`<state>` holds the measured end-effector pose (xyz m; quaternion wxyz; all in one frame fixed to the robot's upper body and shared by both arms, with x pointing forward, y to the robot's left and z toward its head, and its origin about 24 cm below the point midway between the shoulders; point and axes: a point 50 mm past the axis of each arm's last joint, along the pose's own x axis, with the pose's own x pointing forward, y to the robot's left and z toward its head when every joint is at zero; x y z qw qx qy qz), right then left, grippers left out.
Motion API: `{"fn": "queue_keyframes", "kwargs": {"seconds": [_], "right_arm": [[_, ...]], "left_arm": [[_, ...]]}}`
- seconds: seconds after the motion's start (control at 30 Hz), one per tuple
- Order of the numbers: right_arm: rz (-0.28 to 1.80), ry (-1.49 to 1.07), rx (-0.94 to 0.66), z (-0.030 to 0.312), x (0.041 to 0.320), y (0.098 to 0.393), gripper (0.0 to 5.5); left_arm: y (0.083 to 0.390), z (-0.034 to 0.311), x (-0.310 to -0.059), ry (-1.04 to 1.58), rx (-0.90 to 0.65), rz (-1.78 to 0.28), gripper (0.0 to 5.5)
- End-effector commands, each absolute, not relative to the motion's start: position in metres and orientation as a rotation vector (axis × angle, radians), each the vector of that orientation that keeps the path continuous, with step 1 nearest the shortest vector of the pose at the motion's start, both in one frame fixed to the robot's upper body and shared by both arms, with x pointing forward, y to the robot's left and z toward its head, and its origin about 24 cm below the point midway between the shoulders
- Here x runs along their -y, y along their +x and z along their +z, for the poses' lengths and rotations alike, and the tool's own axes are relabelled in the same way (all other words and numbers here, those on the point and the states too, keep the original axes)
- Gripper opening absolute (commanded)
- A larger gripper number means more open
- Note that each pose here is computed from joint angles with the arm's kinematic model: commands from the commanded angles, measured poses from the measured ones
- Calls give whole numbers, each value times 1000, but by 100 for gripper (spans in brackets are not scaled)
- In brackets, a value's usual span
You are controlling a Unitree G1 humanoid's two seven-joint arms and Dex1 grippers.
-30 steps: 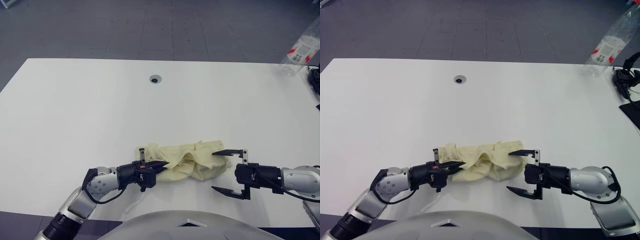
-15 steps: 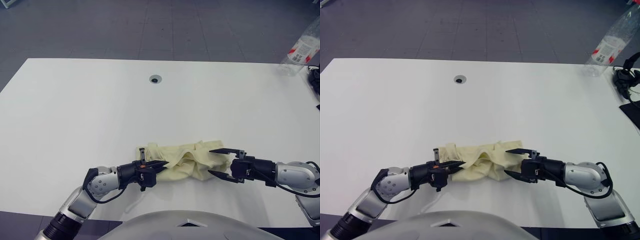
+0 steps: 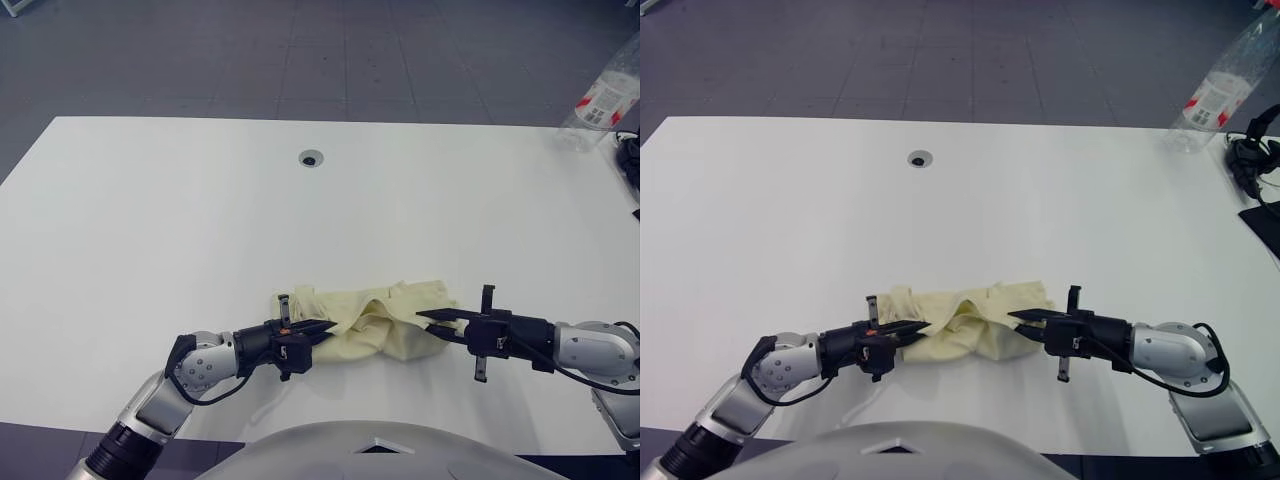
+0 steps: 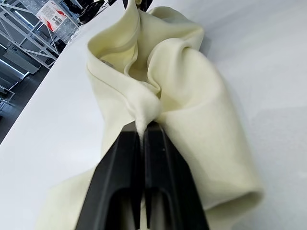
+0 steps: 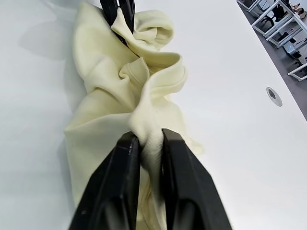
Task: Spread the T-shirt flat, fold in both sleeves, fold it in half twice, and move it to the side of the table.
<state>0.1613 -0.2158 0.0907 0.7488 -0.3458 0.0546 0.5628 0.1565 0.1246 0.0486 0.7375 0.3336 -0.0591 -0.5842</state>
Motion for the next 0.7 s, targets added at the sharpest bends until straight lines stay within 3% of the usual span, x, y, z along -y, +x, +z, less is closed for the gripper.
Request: {"fn": "queue_keyframes", "kwargs": {"seconds": [0.03,0.43,0.7], "right_arm": [[1225,-773,-116,90,216,163,3],[1223,-742,-80,97,216,165,3],[1197,-459,-194,97,227,174,3]], "left_arm": [[158,46,-127,763,114,-1303,0],[165,56,-133,774,146,-1282,0],[169,56,-137,785,144,-1276,0]]}}
